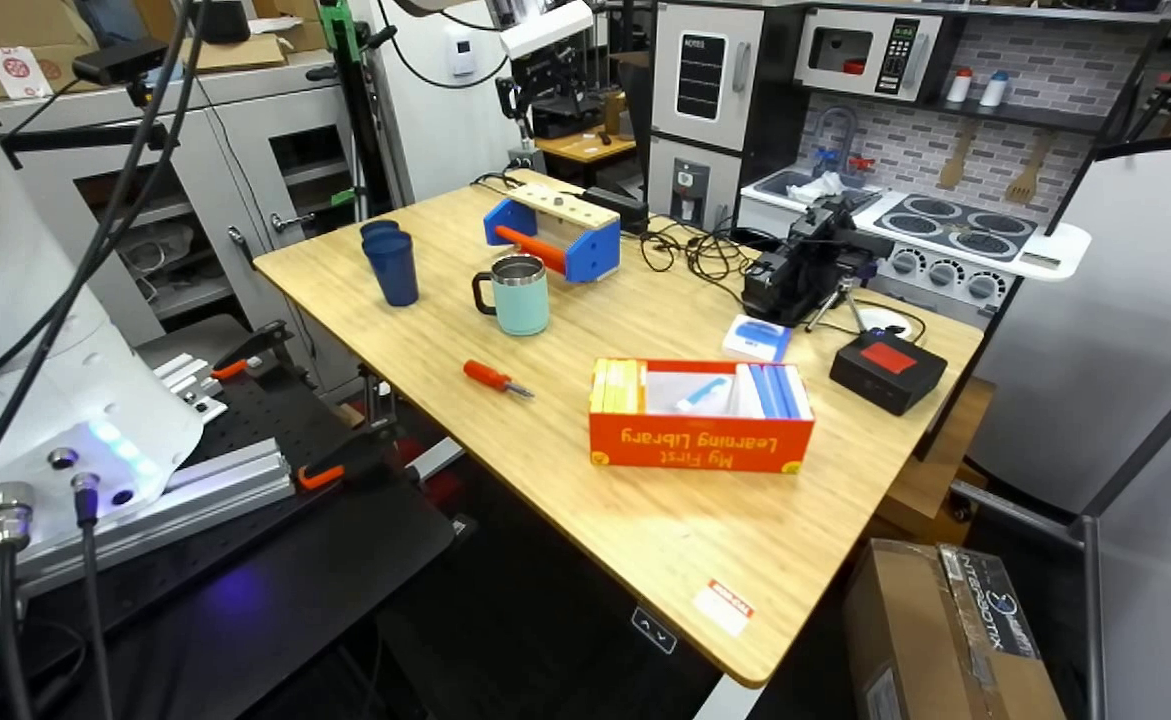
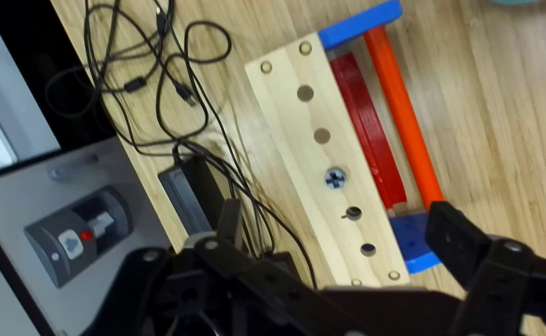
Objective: Move the blue cup that's closest to the flask to the right side of the flask
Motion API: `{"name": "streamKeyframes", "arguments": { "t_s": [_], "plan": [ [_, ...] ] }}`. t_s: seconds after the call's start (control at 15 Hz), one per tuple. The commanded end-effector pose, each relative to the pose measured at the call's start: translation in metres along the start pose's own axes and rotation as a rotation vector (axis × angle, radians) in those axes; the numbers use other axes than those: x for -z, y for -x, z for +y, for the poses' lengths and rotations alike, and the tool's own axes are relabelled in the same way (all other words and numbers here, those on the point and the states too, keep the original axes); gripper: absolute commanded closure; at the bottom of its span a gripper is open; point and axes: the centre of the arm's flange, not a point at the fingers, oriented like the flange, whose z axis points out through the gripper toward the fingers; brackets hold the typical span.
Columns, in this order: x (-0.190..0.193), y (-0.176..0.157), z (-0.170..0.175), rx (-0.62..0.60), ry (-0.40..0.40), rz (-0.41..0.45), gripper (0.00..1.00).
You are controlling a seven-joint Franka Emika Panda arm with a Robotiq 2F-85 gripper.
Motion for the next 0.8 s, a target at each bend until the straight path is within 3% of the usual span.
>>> {"name": "streamKeyframes", "arguments": {
  "t_s": [0.0, 0.27, 0.73],
  "plan": [
    [-0.009, -0.017, -0.012, 0.167, -0.006, 0.113, 0.00],
    [-0.021, -0.027, -0.042, 0.366, -0.060, 0.205, 0.00],
    [-0.046, -0.018, -0.078, 0.634, -0.272, 0.334, 0.00]
  ]
}}
